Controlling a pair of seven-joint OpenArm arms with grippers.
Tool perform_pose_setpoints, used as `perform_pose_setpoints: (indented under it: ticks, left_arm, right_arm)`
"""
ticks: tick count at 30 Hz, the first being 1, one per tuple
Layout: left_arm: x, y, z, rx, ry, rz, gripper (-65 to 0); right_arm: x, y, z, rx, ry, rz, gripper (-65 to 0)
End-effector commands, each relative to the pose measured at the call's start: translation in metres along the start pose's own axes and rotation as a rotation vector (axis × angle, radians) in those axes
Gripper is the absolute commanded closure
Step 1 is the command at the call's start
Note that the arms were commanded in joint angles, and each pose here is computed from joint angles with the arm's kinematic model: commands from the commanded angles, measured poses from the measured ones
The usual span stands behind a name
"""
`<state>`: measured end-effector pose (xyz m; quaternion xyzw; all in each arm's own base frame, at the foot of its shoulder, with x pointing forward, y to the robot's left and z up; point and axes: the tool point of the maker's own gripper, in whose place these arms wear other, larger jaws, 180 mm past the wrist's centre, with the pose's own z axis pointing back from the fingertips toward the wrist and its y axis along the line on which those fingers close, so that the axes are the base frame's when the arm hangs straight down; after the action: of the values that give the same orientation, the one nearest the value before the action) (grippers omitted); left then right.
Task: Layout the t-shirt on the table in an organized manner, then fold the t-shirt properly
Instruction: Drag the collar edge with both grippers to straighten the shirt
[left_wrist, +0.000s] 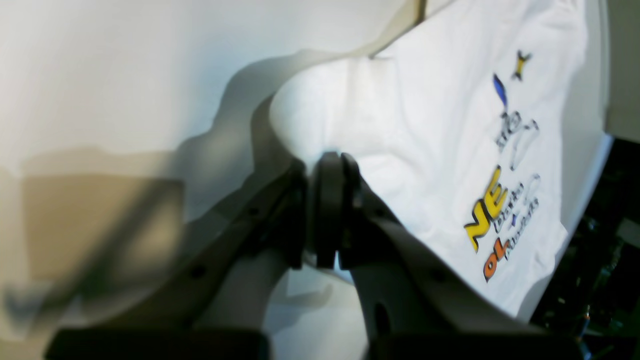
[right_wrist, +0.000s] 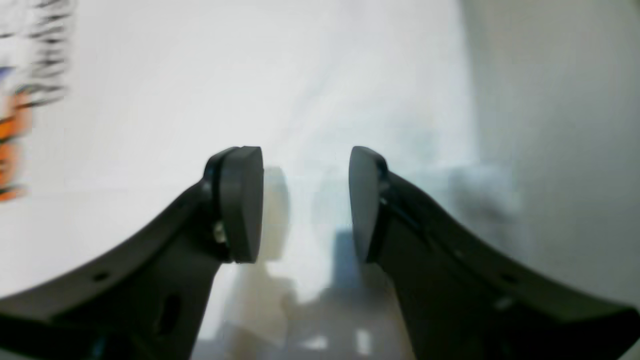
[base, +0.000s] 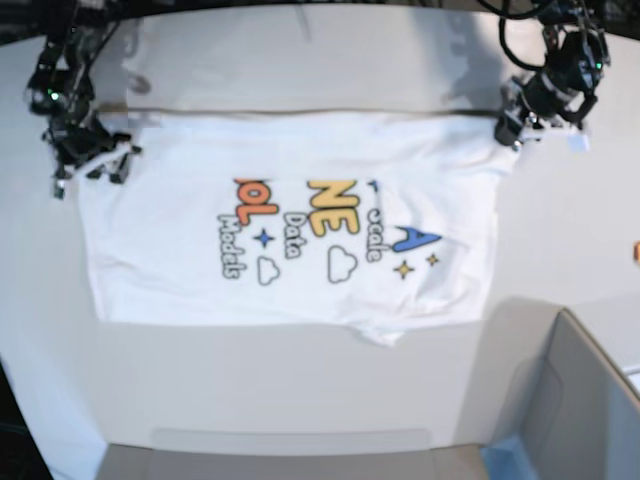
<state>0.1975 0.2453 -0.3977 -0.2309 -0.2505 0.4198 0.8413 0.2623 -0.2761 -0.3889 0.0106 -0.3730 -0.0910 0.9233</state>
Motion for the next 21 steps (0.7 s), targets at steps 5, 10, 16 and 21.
perform_pose_setpoints:
  ticks: [5,10,16,21]
  left_arm:
    - [0.004,0.009,0.011,0.014,-0.013,0.003,-1.4]
    - [-0.007,0.022,0.017,0.047,0.009,0.006,-1.4]
    - [-0.017,0.031,0.028,0.075,0.023,-0.01,-1.4]
    - [-0.019,0.033,0.028,0.08,0.028,-0.008,-1.4]
  right_arm:
    - [-0.017,-0.023,0.0,-0.089,0.059,0.057,-28.0]
    - [-0.044,-0.024,0.017,-0.094,0.108,0.087,-28.0]
    - [-0.074,-0.029,0.033,-0.103,0.174,0.107,-28.0]
    - [-0.076,-0.027,0.035,-0.095,0.174,0.107,-28.0]
